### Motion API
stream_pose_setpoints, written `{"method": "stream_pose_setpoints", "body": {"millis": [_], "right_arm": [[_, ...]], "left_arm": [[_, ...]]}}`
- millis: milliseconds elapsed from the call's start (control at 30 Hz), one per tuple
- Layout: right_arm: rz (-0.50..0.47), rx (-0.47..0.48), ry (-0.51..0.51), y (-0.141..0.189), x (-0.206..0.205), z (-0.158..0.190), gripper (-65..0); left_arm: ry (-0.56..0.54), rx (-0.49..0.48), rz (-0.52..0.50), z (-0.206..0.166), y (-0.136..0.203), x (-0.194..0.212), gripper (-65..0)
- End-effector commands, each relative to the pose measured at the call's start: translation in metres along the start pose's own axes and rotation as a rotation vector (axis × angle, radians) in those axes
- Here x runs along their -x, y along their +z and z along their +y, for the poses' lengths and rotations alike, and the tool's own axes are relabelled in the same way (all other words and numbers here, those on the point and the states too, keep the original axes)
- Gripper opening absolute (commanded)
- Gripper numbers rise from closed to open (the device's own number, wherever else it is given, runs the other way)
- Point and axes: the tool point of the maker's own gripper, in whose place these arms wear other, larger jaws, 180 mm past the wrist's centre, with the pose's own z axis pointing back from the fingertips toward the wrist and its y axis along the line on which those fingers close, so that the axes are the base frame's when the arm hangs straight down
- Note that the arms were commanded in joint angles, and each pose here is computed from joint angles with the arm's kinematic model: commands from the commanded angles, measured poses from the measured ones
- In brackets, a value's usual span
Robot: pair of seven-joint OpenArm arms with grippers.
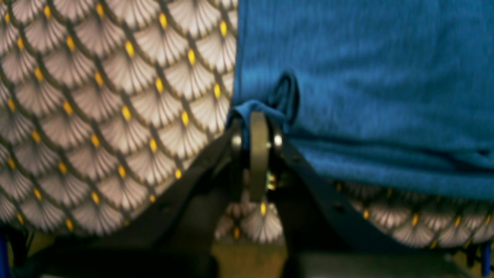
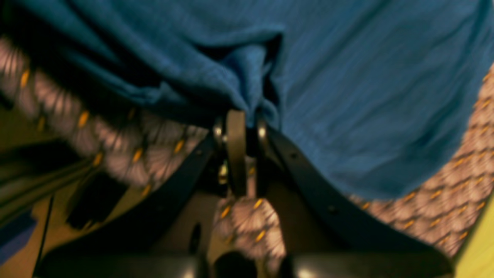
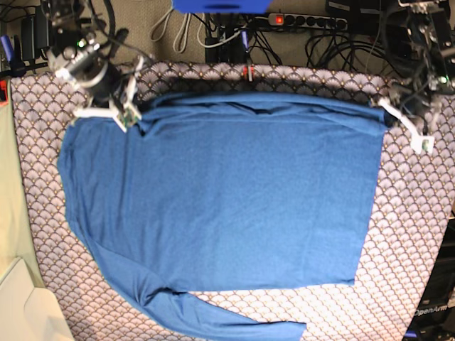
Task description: Fold the T-shirt properly
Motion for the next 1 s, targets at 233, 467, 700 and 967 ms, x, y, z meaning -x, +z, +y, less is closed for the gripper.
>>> {"method": "stream_pose_setpoints", "body": {"millis": [233, 467, 700, 967], "right_arm": [[-0.08, 0.051, 0.021, -0.001, -0.031, -0.023, -65.0], [-0.08, 0.071, 0.013, -0.015, -0.036, -0.04, -65.0], [-0.057, 0.085, -0.002, -0.032, -0.035, -0.056, -65.0], [-0.061, 0.027, 0.047, -0.05, -0.048, -0.041, -65.0]], "left_arm": [[0.001, -0.01, -0.101, 0.005, 0.0, -0.041, -64.4], [0.052, -0.001, -0.088, 0.011, -0.017, -0.046, -64.4], [0.082, 0.004, -0.109, 0.013, -0.025, -0.06, -64.4], [0.092, 0.009, -0.154, 0.013, -0.027, -0.084, -64.4]]}}
